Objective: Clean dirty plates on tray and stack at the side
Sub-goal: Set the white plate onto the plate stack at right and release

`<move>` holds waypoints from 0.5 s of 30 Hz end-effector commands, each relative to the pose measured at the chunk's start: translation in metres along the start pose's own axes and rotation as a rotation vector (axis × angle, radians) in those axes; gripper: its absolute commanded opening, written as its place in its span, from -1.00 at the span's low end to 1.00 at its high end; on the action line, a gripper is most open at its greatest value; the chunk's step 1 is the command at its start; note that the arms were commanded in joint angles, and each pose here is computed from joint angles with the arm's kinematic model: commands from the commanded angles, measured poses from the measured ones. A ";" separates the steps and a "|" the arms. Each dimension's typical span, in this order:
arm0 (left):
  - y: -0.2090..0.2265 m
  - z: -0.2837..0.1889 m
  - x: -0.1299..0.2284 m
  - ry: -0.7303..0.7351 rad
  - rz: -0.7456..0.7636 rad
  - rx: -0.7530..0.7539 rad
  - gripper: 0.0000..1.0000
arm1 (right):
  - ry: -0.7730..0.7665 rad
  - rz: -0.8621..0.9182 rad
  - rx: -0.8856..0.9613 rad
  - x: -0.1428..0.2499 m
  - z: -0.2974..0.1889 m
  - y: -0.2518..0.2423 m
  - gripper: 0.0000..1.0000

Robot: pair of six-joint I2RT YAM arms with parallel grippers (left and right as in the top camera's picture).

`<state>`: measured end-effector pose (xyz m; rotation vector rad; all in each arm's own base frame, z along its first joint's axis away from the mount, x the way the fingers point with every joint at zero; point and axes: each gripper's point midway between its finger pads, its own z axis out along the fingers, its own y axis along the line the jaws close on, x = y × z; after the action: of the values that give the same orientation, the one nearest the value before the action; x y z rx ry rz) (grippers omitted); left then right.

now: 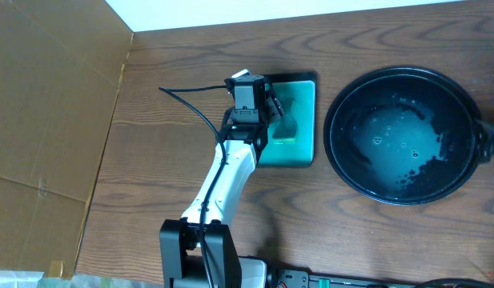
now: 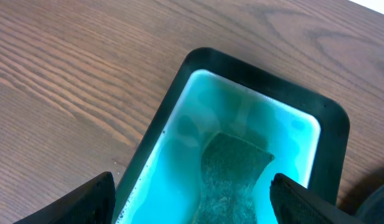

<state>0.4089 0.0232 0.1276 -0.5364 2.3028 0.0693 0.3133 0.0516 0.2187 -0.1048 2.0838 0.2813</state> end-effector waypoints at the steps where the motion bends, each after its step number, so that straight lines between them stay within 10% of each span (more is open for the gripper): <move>1: 0.004 0.001 0.003 0.003 0.006 -0.016 0.60 | -0.117 -0.064 -0.016 0.017 -0.015 0.005 0.99; 15: 0.004 0.001 0.003 0.003 0.006 -0.016 0.60 | -0.489 -0.197 0.033 0.050 -0.042 -0.002 0.99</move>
<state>0.4088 0.0232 0.1276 -0.5364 2.3032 0.0694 0.2537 0.0459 0.2027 -0.2026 1.6153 0.1776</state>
